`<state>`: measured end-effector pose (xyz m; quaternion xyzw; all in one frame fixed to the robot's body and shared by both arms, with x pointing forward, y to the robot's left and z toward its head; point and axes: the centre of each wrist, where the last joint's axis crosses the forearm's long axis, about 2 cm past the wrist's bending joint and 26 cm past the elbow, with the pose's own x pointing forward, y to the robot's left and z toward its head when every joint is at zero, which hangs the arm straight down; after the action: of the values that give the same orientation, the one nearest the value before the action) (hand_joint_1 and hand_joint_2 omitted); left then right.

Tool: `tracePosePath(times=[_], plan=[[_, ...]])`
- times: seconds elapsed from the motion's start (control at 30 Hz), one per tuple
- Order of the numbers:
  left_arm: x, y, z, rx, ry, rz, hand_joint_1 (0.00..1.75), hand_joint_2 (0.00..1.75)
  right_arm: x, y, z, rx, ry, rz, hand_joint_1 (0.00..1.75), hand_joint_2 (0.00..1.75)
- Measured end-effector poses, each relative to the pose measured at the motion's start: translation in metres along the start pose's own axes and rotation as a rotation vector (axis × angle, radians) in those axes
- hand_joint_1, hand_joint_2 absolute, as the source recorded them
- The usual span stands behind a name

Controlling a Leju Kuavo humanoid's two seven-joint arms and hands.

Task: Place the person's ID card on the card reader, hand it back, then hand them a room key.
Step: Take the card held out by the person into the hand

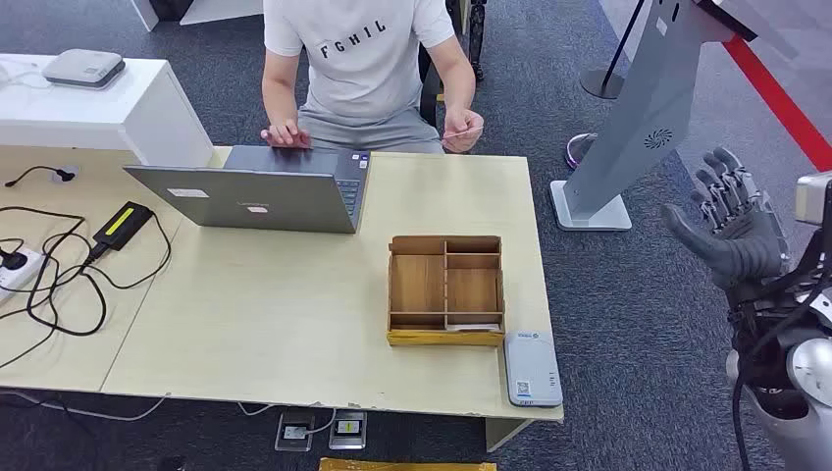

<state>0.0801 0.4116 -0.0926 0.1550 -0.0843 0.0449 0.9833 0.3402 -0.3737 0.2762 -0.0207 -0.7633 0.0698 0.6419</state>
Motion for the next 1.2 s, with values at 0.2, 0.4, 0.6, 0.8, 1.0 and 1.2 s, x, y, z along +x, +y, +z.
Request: tracePosePath(times=[0.2,0.4,0.6,0.8,1.0,1.2], plan=[[0.001,0.0,0.0,-0.002,-0.002,-0.005,0.0,0.0,0.002,0.025,-0.009,0.112,-0.016,0.052,0.0,1.75],[0.001,-0.001,0.0,-0.004,-0.005,-0.009,0.0,0.0,-0.004,0.042,-0.025,0.132,-0.021,0.172,0.0,1.75],[0.001,-0.002,0.0,-0.007,-0.006,-0.01,0.0,0.0,-0.014,0.056,-0.043,0.095,-0.026,0.459,0.0,1.75],[-0.001,-0.005,0.0,-0.011,-0.002,-0.011,0.0,0.0,-0.026,0.061,-0.05,0.073,-0.034,0.703,0.0,1.75],[-0.002,-0.006,0.001,-0.014,0.003,-0.006,0.0,0.0,-0.031,0.063,-0.054,0.051,-0.084,0.9,0.0,1.75],[-0.002,-0.008,0.001,-0.017,0.008,-0.003,0.0,0.0,-0.036,0.067,-0.055,0.056,-0.101,0.976,0.0,1.75]])
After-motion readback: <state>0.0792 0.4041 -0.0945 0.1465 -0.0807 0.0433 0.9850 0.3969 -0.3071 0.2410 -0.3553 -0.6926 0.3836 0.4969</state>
